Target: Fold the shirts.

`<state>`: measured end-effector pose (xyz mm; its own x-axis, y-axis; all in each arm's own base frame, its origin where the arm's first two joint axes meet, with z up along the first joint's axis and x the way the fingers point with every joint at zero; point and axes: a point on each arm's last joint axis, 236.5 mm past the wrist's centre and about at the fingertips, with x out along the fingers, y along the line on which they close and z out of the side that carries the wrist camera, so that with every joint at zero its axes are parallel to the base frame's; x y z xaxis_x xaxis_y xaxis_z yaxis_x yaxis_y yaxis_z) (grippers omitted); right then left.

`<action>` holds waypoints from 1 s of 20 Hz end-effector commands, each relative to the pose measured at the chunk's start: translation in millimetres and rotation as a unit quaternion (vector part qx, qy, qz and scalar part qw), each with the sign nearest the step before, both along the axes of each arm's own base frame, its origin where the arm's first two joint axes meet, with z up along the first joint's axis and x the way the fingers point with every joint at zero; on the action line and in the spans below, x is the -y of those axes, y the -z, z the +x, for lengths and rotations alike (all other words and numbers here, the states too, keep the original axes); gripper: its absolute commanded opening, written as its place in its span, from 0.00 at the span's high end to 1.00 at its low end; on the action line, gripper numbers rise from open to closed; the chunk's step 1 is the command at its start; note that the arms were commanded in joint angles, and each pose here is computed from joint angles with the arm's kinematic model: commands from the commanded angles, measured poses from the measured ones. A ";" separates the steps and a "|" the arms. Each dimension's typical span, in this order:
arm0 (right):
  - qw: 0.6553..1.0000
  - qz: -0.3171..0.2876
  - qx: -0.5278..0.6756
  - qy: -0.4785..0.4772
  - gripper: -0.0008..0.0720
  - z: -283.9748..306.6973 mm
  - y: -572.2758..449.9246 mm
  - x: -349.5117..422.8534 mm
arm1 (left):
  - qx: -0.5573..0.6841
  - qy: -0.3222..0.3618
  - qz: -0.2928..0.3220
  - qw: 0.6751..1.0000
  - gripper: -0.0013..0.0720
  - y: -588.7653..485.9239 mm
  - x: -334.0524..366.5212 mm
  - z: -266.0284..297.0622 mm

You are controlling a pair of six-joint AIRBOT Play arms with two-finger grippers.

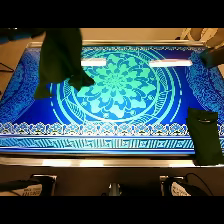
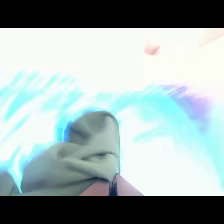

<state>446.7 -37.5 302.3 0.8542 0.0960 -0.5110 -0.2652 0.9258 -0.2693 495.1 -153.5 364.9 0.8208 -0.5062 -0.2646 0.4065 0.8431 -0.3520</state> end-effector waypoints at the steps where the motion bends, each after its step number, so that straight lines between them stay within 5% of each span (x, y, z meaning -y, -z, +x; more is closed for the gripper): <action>1: 0.991 -0.023 0.133 0.011 0.08 -58.7 -107.8 -11.6 | 0.189 0.070 -0.036 0.979 0.95 -145.3 50.1 -135.2; 5: 0.988 -0.045 0.140 0.048 0.08 -121.0 -129.3 -7.3 | 0.173 0.103 -0.002 0.979 0.95 -134.6 78.2 -172.5; 11: 0.982 -0.019 -0.189 0.021 0.08 -144.6 23.1 -7.8 | -0.080 0.115 0.138 0.980 0.95 91.3 93.6 -130.3; 16: 0.912 0.157 -0.373 -0.071 0.07 -142.3 208.4 -76.6 | -0.268 0.116 0.188 0.938 0.95 263.1 78.9 -158.9; 20: 0.847 0.294 -0.438 -0.063 0.07 -184.4 317.5 -126.9 | -0.291 0.118 0.198 0.929 0.95 284.1 74.7 -167.8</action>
<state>290.9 52.1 51.5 0.1905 0.4756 -0.8588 -0.3565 0.8486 0.3909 339.1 -235.0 110.3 0.4120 -0.4541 -0.7899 0.4563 0.8532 -0.2525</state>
